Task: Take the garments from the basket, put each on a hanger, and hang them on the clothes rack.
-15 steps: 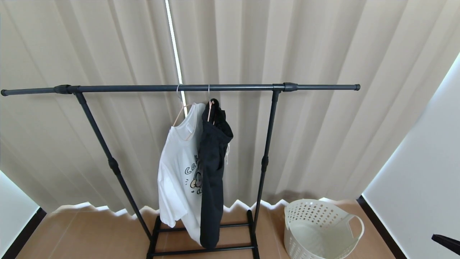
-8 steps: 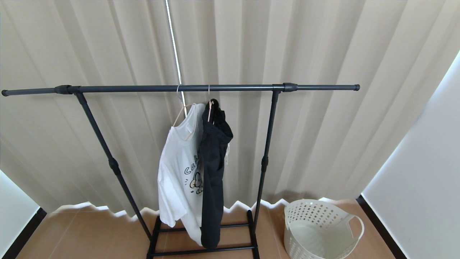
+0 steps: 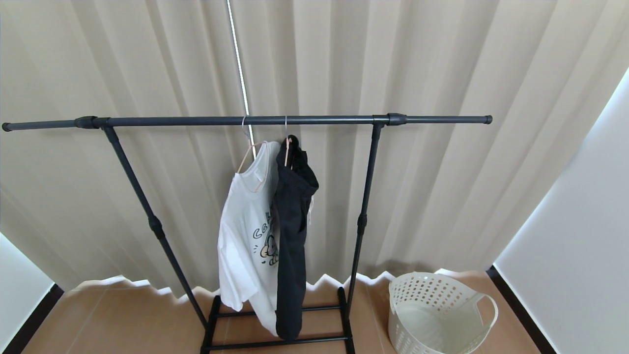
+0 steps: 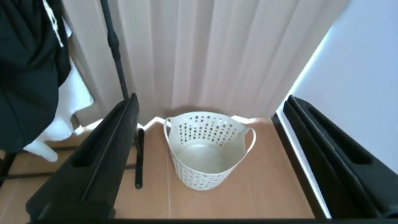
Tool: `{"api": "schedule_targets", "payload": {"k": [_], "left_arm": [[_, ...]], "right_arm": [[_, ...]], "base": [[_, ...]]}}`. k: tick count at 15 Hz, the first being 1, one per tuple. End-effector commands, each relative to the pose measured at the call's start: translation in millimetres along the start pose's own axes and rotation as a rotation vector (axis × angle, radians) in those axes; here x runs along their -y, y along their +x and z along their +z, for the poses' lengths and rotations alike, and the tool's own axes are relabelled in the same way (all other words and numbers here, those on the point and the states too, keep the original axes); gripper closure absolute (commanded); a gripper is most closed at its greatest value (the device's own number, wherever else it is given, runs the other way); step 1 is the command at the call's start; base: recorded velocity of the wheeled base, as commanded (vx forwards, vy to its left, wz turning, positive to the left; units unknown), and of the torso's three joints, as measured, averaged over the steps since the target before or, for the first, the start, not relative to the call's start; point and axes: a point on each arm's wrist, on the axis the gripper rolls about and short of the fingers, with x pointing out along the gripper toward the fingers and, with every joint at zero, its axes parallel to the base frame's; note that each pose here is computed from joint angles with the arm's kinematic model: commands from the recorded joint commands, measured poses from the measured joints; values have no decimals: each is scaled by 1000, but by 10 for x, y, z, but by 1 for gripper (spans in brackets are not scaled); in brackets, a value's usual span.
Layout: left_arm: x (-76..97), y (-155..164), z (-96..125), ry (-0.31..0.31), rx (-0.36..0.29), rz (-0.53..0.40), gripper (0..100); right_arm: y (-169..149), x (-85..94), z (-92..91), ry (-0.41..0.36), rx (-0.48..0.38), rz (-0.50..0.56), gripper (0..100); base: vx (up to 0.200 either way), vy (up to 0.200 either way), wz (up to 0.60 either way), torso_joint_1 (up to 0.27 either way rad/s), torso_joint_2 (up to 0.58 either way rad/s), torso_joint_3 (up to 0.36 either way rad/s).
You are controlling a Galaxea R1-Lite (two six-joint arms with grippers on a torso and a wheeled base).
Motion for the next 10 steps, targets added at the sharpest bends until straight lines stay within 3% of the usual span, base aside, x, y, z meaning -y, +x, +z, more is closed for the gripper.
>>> {"api": "schedule_targets", "payload": {"k": [1,10], "left_arm": [[-10,-49,-16,-8,71,-26,0],[-9,-49,-16,-6,71,-29,0]], "right_arm": [[-22,-2,-5,13,32,29,0],[-22,-2,-6,10,30,28,0]], "base": [[0,0,0,0,0,0],[0,0,0,0,0,0]]}}
